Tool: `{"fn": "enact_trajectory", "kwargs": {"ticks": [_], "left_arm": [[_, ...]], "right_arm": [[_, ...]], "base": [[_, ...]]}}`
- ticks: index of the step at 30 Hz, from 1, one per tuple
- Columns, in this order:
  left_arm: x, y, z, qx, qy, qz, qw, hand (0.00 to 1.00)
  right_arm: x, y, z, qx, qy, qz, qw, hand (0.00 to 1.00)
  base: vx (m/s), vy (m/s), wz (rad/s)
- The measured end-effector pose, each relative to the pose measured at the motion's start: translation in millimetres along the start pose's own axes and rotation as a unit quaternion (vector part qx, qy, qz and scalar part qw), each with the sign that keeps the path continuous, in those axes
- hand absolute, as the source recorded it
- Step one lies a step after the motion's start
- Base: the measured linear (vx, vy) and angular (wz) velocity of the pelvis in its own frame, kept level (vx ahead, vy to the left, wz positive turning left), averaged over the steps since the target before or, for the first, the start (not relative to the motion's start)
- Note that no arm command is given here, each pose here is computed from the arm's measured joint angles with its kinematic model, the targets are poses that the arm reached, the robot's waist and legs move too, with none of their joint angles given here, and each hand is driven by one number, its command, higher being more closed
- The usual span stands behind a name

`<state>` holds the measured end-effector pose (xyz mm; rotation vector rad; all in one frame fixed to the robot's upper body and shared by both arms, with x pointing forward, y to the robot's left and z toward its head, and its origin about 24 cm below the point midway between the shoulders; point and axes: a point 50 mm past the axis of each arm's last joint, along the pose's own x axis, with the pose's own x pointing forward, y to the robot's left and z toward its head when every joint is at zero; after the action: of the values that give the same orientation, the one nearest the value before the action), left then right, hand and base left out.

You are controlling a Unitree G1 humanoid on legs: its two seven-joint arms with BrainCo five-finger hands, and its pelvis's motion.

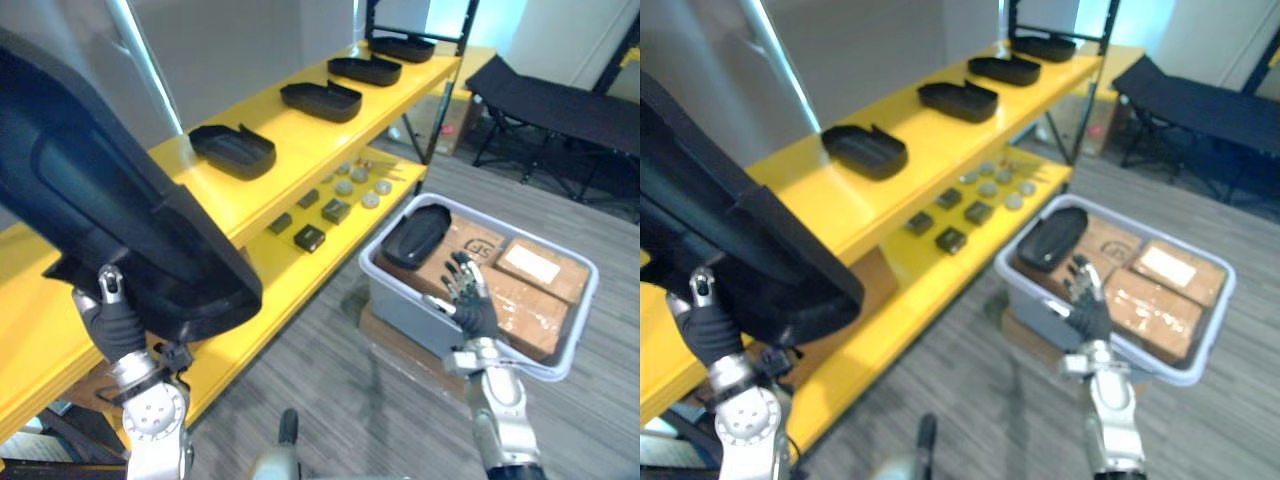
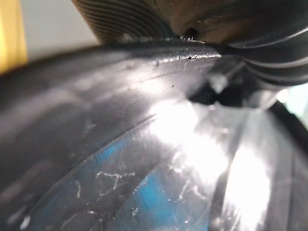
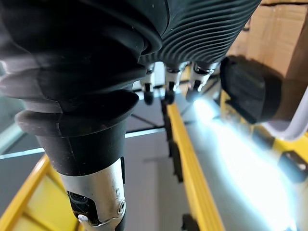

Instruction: Walk over and take plastic housings, then place them on the shelf

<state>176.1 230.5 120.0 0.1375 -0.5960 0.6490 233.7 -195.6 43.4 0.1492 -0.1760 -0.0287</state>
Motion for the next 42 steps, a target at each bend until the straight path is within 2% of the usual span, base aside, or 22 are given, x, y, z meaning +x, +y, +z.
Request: {"fn": "enact_trajectory", "kwargs": {"ticks": [4, 10, 14, 19, 26, 31, 37, 42], "left_arm": [[1.6, 0.0, 5.0, 0.009, -0.017, -0.003, 1.0, 1.0], [10.9, 2.0, 11.1, 0.031, -0.05, -0.016, 0.998, 1.0], [23.7, 1.4, 13.7, 0.038, -0.068, -0.014, 0.997, 1.0], [35.6, -4.0, -1.8, 0.051, -0.032, 0.001, 0.998, 1.0], [10.1, -19.5, -15.5, 0.029, 0.039, -0.006, 0.999, 1.0], [9.5, -22.4, -13.5, 0.02, 0.039, -0.013, 0.999, 1.0], [4.5, -23.7, -19.3, 0.032, 0.065, -0.049, 0.996, 1.0], [5.0, -21.3, -19.7, 0.037, 0.065, -0.048, 0.996, 1.0]], "right_arm": [[-0.8, 12.0, -4.3, 0.026, 0.0, -0.007, 1.0, 0.0], [-3.1, 11.1, -5.6, 0.032, -0.008, -0.036, 0.999, 0.0], [-0.2, 16.0, -3.6, 0.031, -0.022, -0.027, 0.999, 0.0], [3.5, 17.5, 7.6, 0.026, -0.044, -0.006, 0.999, 0.0], [10.6, 8.6, 36.8, -0.02, -0.094, 0.057, 0.994, 0.0], [21.4, 12.8, 50.2, 0.002, -0.126, 0.077, 0.989, 0.0], [19.9, 23.4, 43.9, 0.026, -0.122, 0.059, 0.99, 0.0], [18.1, 23.5, 30.0, 0.025, -0.094, 0.034, 0.995, 0.0]], "base": [[0.08, 0.046, 0.12], [0.15, 0.093, 0.11], [0.2, 0.025, -0.02], [0.13, -0.12, 0.42], [0.22, -0.296, 1.06], [0.17, -0.106, 1.07], [0.06, 0.032, 0.61], [-0.05, 0.036, 0.0]]}}
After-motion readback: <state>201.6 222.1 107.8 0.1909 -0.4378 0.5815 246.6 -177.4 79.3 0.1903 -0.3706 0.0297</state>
